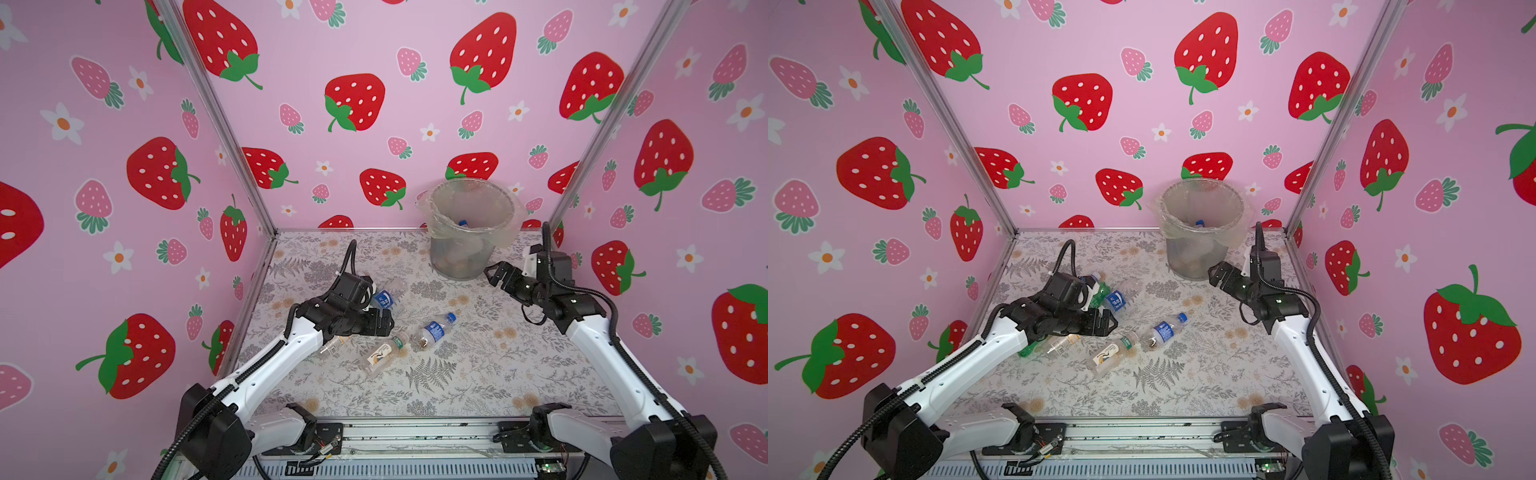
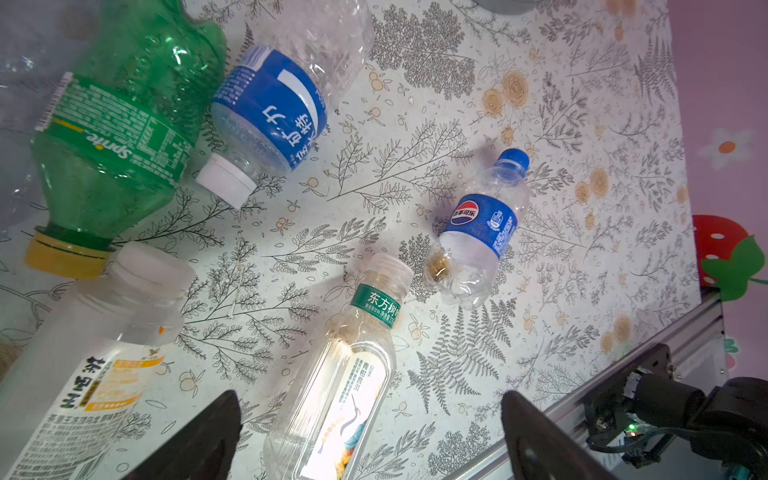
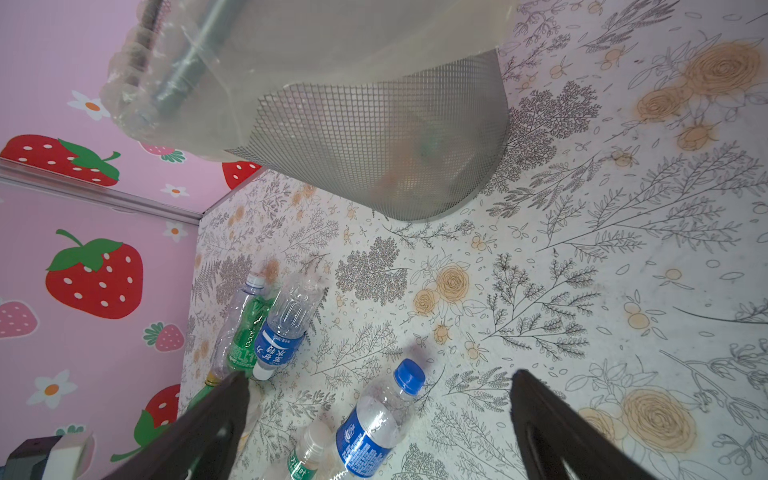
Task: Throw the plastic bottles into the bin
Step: 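Move the left gripper over the clear green-labelled tea bottle nearest the robot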
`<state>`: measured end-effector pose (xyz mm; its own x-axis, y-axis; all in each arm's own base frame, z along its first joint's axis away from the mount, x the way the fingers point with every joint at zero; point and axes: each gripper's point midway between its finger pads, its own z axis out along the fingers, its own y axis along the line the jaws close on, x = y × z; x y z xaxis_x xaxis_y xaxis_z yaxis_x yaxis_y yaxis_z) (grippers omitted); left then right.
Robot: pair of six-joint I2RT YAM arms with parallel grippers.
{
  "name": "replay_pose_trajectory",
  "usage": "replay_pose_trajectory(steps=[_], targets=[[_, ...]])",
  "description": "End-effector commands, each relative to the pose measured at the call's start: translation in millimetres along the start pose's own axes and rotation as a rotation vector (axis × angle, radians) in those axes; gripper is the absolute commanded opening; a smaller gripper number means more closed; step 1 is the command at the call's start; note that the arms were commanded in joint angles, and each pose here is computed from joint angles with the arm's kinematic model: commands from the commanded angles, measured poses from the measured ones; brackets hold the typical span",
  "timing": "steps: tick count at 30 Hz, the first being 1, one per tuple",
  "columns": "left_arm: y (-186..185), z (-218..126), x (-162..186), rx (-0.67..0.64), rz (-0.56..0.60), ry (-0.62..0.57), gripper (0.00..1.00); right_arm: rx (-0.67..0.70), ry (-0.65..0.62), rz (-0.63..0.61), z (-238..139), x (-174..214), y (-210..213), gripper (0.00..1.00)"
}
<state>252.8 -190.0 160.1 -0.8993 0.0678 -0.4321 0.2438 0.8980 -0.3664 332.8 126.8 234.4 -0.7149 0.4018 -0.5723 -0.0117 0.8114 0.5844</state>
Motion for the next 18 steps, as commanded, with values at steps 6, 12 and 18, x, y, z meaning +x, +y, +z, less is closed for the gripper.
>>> replay_pose_trajectory(steps=[6, 12, 18], targets=[[6, 9, 20, -0.066, 0.015, 0.049, 0.99, -0.021, 0.028, -0.02, 0, 13, -3, 0.99], [11, 20, 33, -0.071, -0.001, 0.08, 0.99, -0.059, 0.046, -0.001, 3, 18, 1, 0.99], [15, 26, 43, -0.104, 0.016, 0.103, 0.99, -0.059, 0.051, -0.001, 5, 20, 0, 0.99]])
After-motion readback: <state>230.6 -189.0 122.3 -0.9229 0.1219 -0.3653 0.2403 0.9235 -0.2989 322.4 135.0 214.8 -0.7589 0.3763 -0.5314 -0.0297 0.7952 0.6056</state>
